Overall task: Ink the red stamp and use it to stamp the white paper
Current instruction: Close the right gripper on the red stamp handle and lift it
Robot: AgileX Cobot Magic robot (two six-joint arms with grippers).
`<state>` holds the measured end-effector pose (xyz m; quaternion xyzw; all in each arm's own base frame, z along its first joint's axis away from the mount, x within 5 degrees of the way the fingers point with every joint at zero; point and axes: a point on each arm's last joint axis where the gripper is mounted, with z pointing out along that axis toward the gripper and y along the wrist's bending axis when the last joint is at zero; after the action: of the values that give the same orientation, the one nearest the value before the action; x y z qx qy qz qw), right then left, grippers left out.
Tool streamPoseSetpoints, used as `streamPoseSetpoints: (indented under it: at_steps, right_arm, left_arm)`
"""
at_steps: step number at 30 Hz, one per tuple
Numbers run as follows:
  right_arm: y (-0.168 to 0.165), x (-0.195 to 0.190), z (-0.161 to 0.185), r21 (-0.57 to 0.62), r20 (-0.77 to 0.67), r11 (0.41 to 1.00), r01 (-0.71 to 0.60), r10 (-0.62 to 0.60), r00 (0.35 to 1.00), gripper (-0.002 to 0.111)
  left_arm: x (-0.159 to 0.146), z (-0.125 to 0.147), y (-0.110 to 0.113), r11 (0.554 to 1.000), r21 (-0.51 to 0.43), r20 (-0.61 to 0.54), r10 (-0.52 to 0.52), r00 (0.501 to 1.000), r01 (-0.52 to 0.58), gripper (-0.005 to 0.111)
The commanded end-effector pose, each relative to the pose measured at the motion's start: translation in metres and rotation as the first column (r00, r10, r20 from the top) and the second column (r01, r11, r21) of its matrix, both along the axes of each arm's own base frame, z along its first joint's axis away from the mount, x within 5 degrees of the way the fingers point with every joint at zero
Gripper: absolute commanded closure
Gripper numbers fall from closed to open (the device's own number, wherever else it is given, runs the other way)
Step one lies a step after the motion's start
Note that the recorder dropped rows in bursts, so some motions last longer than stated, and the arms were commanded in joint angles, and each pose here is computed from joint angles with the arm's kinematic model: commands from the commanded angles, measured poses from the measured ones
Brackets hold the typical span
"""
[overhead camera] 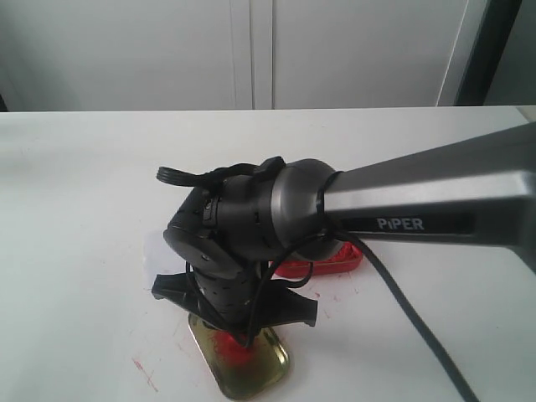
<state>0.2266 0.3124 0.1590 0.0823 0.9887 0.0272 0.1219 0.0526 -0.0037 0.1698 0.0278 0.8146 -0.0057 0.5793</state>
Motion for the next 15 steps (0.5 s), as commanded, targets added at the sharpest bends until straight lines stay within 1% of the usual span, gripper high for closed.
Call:
streamPoseSetpoints:
  at_steps: [1,7,15]
  right_arm:
    - [0.0,0.001,0.006,0.01,0.016,1.0,0.0,0.0,1.0,0.108]
    - [-0.002,0.0,0.021,0.024,0.04,0.999,-0.035,0.034,0.999,0.108]
    - [-0.007,0.0,0.045,0.017,0.106,0.988,-0.153,0.151,0.983,0.108]
  left_arm:
    - [0.0,-0.001,0.0,1.0,-0.005,0.002,0.001,1.0,-0.001,0.107]
    - [0.0,-0.001,0.0,1.0,-0.005,0.002,0.001,1.0,-0.001,0.107]
    - [0.0,-0.001,0.0,1.0,-0.005,0.002,0.001,1.0,-0.001,0.107]
